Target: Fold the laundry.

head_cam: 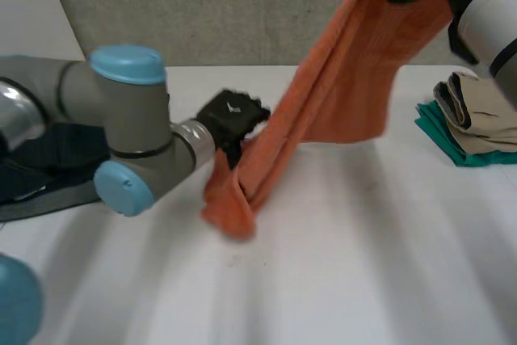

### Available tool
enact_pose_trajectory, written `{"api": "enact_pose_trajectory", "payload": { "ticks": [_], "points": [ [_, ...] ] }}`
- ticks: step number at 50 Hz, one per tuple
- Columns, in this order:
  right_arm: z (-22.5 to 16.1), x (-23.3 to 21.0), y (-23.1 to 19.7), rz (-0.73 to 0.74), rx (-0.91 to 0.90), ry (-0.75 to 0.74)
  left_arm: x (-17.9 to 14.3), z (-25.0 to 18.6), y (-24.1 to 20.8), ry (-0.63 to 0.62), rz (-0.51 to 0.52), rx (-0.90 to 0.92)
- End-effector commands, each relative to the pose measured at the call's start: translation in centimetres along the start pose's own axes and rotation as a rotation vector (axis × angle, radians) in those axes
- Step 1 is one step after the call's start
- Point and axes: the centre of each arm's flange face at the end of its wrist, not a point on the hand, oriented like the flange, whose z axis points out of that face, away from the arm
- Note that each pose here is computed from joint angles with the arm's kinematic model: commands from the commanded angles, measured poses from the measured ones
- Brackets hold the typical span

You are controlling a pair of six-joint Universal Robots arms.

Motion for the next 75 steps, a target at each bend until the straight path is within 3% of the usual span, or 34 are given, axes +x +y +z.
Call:
{"api": "enact_pose_trajectory", "payload": {
  "ticks": [1, 8, 13, 16, 22, 27, 31, 36, 43, 50, 54, 60, 67, 75],
  "points": [
    [1.1, 0.8, 0.8, -0.018, -0.037, 0.029, 0.5, 0.2, 0.5, 0.019, -0.024, -0.066],
    [3.3, 2.6, 5.1, -0.094, -0.127, 0.127, -3.6, -1.2, -5.4, -0.121, -0.122, 0.124],
    [4.6, 4.4, 6.9, -0.158, -0.172, 0.232, -9.9, -3.5, -9.8, -0.403, -0.136, 0.298],
    [4.6, 4.4, 7.6, -0.187, -0.196, 0.233, -11.4, -5.1, -10.9, -0.478, -0.141, 0.318],
    [4.0, 3.6, 8.7, -0.192, -0.236, 0.186, -9.4, -6.3, -7.1, -0.366, -0.125, 0.126],
    [3.6, 1.6, 5.9, -0.177, -0.160, 0.116, -7.1, -6.1, -4.0, -0.230, -0.123, 0.059],
    [2.9, 0.5, 2.1, -0.172, -0.075, 0.081, -4.7, -5.4, -2.9, -0.108, -0.168, 0.055],
    [2.3, -0.1, 0.1, -0.167, -0.034, 0.074, -0.6, -5.3, -2.5, 0.028, -0.318, 0.009],
    [2.0, -0.8, -0.6, -0.161, -0.051, 0.095, 3.6, -4.9, -2.3, 0.122, -0.436, -0.023],
    [2.3, -0.7, -0.7, -0.161, -0.053, 0.129, 5.2, -3.7, -1.8, 0.125, -0.470, -0.048],
    [2.9, -0.2, 0.6, -0.171, -0.084, 0.154, 3.4, -2.9, -2.8, 0.042, -0.463, -0.005],
    [4.3, 1.0, 3.6, -0.209, -0.128, 0.204, -3.8, -2.5, -9.8, -0.169, -0.425, 0.308],
    [6.1, 2.9, 3.2, -0.211, 0.026, 0.306, -8.9, -6.5, -17.9, -0.318, -0.365, 0.619],
    [6.1, 4.5, 4.1, -0.186, 0.088, 0.356, -11.6, -10.1, -19.1, -0.522, -0.325, 0.643]
  ]
}}
